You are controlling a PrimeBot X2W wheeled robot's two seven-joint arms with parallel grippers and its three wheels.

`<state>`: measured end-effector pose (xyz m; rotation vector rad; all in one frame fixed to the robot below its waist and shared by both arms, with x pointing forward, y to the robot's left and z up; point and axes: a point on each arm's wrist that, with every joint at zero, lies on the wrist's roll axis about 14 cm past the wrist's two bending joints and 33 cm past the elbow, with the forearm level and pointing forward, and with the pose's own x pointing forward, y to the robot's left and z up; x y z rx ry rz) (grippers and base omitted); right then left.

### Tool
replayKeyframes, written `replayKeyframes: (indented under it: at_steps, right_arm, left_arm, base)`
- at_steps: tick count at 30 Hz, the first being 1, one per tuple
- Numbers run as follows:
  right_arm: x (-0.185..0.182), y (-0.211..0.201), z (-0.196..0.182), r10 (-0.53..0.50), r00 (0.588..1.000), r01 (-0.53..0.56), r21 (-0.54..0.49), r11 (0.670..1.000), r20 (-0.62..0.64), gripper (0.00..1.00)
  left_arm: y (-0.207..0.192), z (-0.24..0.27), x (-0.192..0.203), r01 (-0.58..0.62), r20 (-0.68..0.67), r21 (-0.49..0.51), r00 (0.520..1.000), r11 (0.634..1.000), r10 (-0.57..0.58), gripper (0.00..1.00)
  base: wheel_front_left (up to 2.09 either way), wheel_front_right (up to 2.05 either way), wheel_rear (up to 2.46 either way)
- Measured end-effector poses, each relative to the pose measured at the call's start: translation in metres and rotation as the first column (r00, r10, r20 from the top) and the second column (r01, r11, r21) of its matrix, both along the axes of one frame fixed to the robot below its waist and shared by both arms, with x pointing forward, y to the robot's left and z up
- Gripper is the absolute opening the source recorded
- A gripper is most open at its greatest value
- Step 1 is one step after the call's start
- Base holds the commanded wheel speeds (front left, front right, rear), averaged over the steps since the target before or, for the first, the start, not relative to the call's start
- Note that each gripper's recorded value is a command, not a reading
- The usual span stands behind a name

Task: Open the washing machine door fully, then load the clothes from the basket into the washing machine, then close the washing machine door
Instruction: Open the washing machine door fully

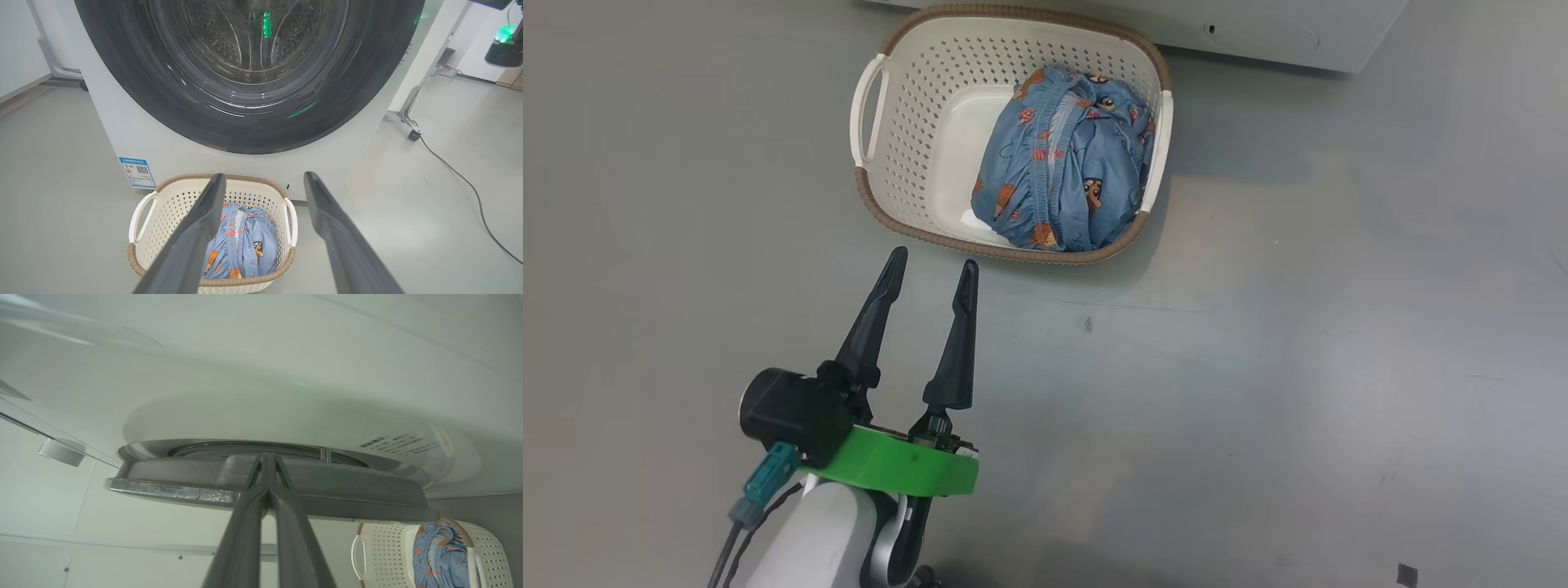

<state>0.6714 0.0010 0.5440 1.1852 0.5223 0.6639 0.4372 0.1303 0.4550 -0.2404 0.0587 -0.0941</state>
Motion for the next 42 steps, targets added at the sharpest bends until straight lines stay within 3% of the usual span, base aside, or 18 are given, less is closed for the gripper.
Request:
replayKeyframes:
  at_steps: [8, 23, 42]
  right_arm:
    - [0.004, 0.027, -0.016, 0.050, 0.999, -0.050, -0.015, 0.999, -0.013, 0.00]
    - [0.019, 0.042, -0.033, 0.054, 0.998, -0.054, -0.007, 0.998, -0.036, 0.00]
    - [0.004, 0.054, -0.037, 0.166, 0.985, -0.168, -0.038, 0.985, -0.050, 0.00]
  left_arm:
    - [0.001, -0.002, 0.002, -0.014, -0.008, -0.003, 1.000, 1.000, 0.014, 1.00]
    - [0.004, -0.010, 0.002, -0.040, -0.039, -0.019, 0.998, 0.999, 0.040, 1.00]
    - [0.003, -0.002, 0.012, -0.042, -0.008, -0.019, 0.999, 0.999, 0.042, 1.00]
  base:
    - [0.00, 0.00, 0.00]
    - [0.00, 0.00, 0.00]
    - [0.00, 0.00, 0.00]
